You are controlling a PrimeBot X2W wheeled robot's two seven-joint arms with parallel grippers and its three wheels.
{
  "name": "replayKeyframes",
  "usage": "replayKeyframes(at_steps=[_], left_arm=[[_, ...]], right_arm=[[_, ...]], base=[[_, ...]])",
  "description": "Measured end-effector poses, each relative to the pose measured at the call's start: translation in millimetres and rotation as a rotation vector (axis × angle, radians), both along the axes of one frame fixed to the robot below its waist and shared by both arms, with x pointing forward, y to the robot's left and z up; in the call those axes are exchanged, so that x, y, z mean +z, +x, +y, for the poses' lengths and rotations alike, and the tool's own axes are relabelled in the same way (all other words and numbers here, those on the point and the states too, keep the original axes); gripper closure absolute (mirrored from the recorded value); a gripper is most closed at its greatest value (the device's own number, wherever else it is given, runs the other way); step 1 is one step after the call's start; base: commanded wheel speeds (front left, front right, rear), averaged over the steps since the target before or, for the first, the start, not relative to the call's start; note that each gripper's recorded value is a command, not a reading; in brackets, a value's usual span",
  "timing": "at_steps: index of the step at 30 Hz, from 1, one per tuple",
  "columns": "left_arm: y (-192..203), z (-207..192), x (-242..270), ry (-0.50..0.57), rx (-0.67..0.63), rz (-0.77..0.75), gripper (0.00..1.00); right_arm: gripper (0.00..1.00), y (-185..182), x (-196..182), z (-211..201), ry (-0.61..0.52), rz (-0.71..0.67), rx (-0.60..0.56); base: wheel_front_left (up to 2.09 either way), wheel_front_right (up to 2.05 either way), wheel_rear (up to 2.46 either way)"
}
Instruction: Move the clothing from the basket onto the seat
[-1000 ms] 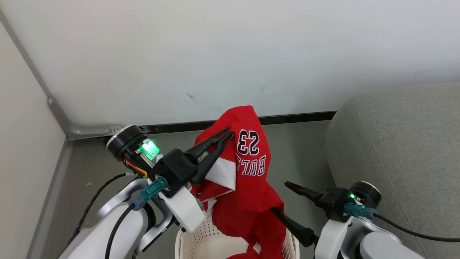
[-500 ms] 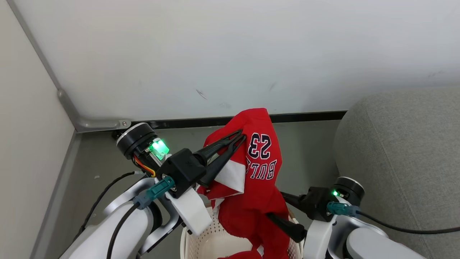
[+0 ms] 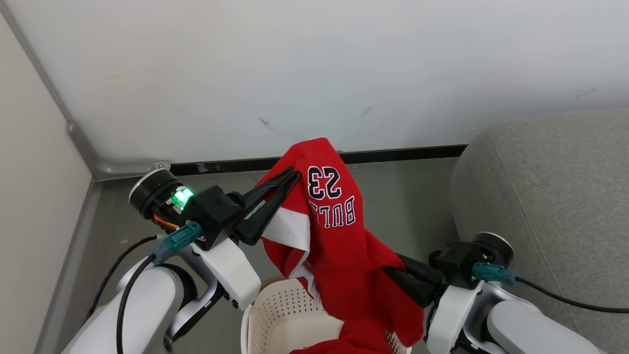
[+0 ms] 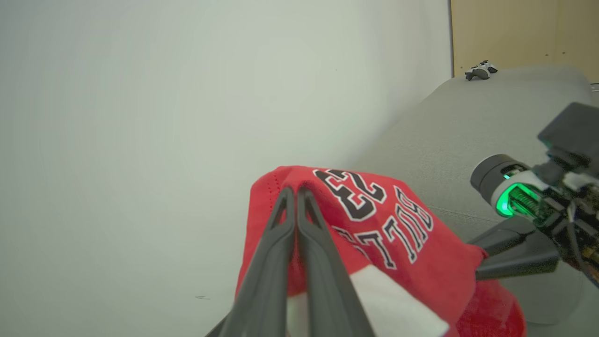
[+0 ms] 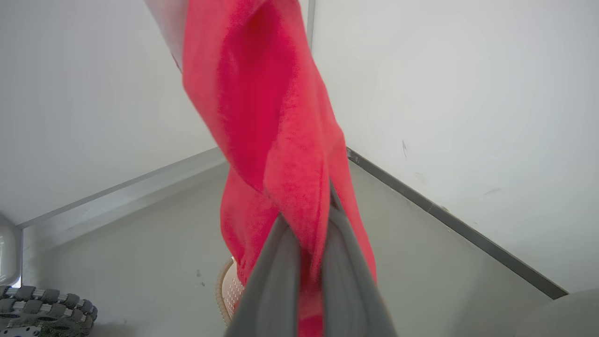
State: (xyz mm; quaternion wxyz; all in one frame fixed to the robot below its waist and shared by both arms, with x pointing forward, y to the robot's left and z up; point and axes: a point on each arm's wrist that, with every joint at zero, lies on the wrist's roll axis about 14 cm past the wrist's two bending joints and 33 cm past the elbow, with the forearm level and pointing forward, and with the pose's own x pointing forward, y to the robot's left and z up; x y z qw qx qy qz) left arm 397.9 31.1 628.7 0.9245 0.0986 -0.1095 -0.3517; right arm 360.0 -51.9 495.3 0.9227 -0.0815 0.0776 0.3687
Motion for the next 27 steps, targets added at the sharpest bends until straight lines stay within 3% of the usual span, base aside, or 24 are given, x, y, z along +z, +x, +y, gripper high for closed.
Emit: replayKeyframes(at_steps=[13, 15, 16, 17, 19, 27], left_arm=[[-3, -12, -30, -0.081, -0.028, 0.113, 1.00], [-3, -14, -33, -0.093, -0.031, 0.129, 0.62], [-3, -14, -34, -0.104, -0.033, 0.133, 0.25], [-3, -15, -35, -0.111, -0.034, 0.138, 0.10], [-3, -17, -36, -0.122, -0.037, 0.148, 0.00], [-2, -21, -29, -0.176, -0.048, 0.136, 0.00]], right_arm=[[1.00, 12, 21, -30, 0.108, -0.038, -0.110], [1.00, 14, 25, -34, 0.127, -0.042, -0.127], [1.00, 16, 27, -37, 0.131, -0.047, -0.137], [1.00, 18, 29, -41, 0.140, -0.056, -0.150], [1.00, 22, 35, -50, 0.156, -0.071, -0.178], [1.00, 38, 56, -90, 0.216, -0.137, -0.298]], base=[[0.00, 0.00, 0.00], [0.00, 0.00, 0.00], [0.00, 0.00, 0.00], [0.00, 0.00, 0.00], [0.00, 0.00, 0.00], [0.00, 0.00, 0.00]])
